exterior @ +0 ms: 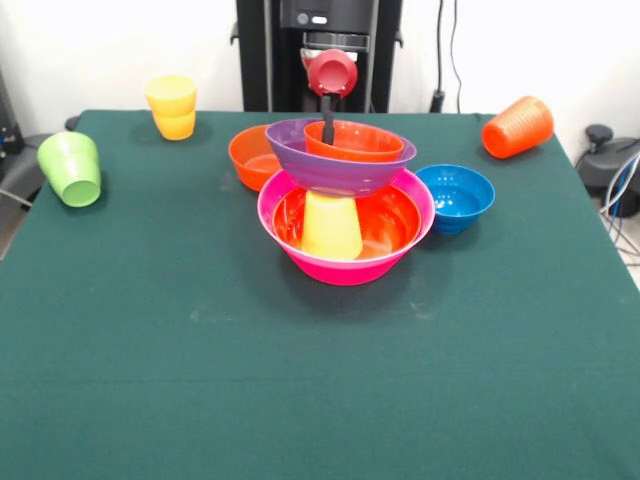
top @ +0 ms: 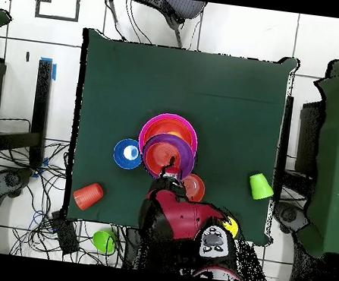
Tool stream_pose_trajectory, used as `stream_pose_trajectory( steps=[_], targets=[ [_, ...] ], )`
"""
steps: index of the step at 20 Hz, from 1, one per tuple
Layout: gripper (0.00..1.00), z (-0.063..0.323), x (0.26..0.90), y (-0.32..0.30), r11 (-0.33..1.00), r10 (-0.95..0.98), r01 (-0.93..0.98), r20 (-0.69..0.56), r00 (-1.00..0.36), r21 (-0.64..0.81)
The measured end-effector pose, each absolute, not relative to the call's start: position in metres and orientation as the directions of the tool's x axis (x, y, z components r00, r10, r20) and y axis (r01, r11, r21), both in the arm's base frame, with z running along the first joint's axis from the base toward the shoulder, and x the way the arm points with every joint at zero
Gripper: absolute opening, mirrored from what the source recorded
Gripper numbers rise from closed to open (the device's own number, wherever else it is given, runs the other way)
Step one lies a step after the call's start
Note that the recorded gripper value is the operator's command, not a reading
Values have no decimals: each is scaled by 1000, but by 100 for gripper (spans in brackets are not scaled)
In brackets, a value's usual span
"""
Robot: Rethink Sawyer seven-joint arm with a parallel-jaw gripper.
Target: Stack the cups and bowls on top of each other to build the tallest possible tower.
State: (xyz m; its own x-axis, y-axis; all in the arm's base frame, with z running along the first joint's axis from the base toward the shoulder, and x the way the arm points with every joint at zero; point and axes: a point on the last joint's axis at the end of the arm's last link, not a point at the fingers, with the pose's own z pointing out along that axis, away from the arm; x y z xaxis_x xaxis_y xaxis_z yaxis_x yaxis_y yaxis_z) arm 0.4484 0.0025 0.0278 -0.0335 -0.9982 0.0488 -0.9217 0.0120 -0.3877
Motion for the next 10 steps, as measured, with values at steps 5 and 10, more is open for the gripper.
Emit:
stream_pose_trajectory(
  steps=[5,10],
  targets=[
    [100,28,450,2,10,-998,-920,50,-32,-391],
    [100,28,459,-1,8,-998,-915,56,-33,-402]
  ],
)
